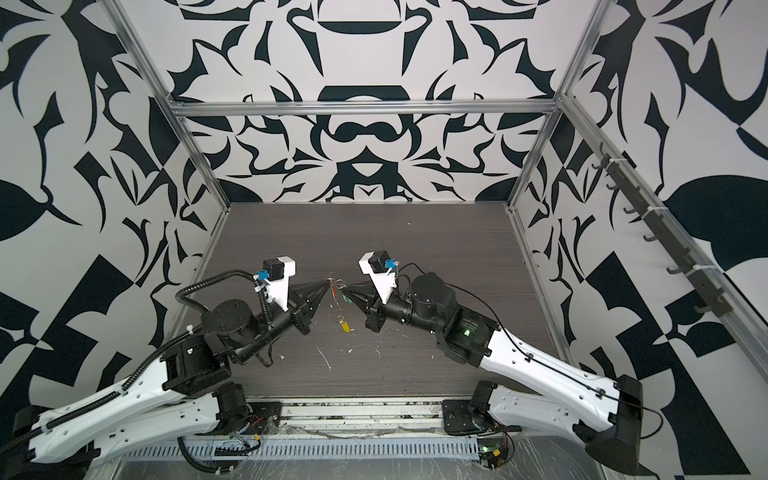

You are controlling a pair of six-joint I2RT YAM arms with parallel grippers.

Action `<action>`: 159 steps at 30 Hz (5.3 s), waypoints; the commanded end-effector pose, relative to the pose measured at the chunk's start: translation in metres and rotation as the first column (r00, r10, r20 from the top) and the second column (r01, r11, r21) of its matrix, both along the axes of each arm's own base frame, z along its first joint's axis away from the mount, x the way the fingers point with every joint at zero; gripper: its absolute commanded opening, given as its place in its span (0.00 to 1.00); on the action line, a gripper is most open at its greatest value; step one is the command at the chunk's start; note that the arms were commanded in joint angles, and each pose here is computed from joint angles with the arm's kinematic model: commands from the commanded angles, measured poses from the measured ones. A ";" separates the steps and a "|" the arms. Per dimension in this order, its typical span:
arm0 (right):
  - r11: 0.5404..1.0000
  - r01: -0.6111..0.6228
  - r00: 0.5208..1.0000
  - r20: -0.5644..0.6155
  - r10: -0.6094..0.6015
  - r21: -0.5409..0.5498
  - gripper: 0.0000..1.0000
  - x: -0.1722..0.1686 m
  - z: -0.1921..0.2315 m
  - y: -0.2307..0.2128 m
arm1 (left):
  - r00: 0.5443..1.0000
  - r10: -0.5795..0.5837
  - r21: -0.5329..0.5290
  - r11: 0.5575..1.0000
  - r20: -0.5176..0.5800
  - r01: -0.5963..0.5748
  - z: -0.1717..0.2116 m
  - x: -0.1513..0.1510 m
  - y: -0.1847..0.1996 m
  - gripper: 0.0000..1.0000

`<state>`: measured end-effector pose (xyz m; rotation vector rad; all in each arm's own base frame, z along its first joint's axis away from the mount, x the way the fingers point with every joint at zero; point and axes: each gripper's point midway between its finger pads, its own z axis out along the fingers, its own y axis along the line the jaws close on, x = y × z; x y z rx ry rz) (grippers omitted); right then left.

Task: Remove the keys from the keyring

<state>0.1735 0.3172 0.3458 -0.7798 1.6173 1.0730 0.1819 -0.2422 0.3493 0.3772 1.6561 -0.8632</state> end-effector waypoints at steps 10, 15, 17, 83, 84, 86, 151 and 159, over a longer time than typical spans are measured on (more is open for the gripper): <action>0.999 0.031 0.999 0.021 -0.032 0.028 0.00 -0.003 0.021 -0.012 | 0.993 -0.039 0.023 0.999 0.113 0.036 0.039 -0.002 0.005 0.00; 1.000 0.027 0.998 0.048 -0.027 0.008 0.00 -0.005 0.032 -0.015 | 0.993 -0.084 0.070 0.995 0.087 0.078 0.029 -0.009 0.004 0.00; 1.000 0.019 0.998 0.057 -0.019 -0.001 0.00 -0.007 0.035 -0.016 | 0.991 -0.109 0.075 0.992 0.081 0.103 0.027 -0.014 0.003 0.00; 0.995 -0.002 0.998 0.068 0.009 -0.103 0.00 0.007 0.000 -0.002 | 0.790 -0.460 -0.126 0.828 0.405 0.547 0.080 -0.112 0.015 0.00; 0.995 0.002 0.998 0.066 0.005 -0.104 0.00 0.007 -0.001 -0.003 | 0.793 -0.449 -0.128 0.833 0.411 0.538 0.081 -0.112 0.018 0.00; 0.994 0.000 0.998 0.060 0.007 -0.109 0.00 0.007 -0.005 -0.003 | 0.795 -0.438 -0.131 0.838 0.420 0.530 0.083 -0.112 0.021 0.00; 0.961 -0.160 0.987 -0.043 0.155 -0.224 0.00 -0.038 -0.076 0.032 | 0.829 -0.243 -0.182 0.909 0.504 0.376 0.101 -0.095 0.049 0.00; 0.955 -0.193 0.980 -0.089 0.177 -0.225 0.00 -0.042 -0.088 0.038 | 0.827 -0.243 -0.172 0.912 0.508 0.373 0.100 -0.098 0.053 0.00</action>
